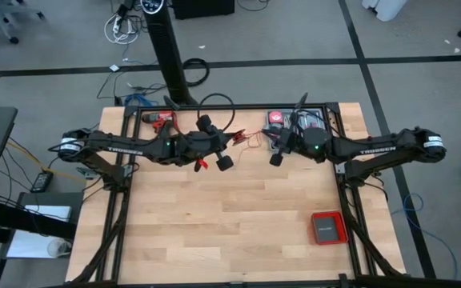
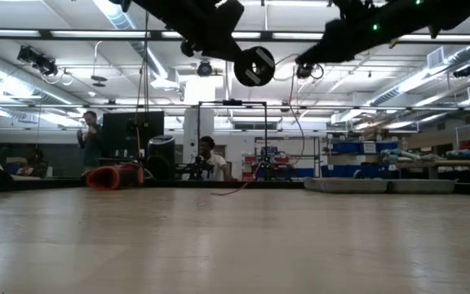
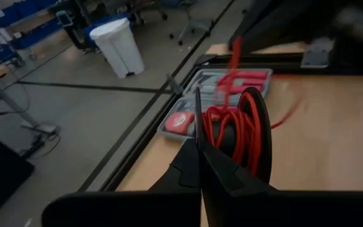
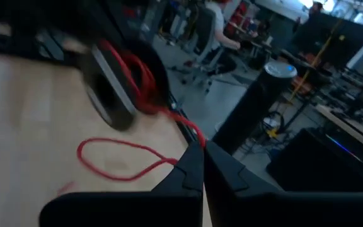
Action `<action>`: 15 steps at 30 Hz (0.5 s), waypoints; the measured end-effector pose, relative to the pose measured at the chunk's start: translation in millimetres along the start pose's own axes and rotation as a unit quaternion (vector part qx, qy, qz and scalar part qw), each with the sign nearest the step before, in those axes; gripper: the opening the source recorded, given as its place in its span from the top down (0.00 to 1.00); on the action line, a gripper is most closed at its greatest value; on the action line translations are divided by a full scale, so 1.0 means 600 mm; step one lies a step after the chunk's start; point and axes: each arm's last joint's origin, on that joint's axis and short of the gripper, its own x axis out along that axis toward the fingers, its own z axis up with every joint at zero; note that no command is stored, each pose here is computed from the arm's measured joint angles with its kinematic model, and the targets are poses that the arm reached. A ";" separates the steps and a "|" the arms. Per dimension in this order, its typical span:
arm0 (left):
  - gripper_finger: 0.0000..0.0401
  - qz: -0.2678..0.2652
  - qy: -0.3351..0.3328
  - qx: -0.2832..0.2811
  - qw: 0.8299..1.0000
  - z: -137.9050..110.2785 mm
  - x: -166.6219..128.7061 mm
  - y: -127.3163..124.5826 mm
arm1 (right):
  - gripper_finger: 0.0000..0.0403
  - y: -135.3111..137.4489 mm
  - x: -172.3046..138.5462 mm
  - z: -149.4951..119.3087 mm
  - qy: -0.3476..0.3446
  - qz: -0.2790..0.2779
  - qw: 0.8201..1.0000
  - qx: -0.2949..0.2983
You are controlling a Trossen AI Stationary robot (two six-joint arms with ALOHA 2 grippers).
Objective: Coil cords
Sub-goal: Coil the red wire on the black spool
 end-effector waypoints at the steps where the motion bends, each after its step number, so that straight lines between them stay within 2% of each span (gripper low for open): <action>1: 1.00 0.004 0.003 0.001 1.000 -0.001 0.002 0.002 | 1.00 0.002 -0.002 0.007 -0.007 0.004 1.000 0.002; 9: 1.00 0.013 0.023 0.015 1.000 -0.020 0.029 -0.001 | 1.00 0.028 0.011 0.055 -0.039 0.058 0.997 0.023; 15: 1.00 0.023 0.027 0.030 0.999 -0.026 0.038 -0.003 | 1.00 0.043 0.036 0.070 -0.033 0.093 0.995 0.027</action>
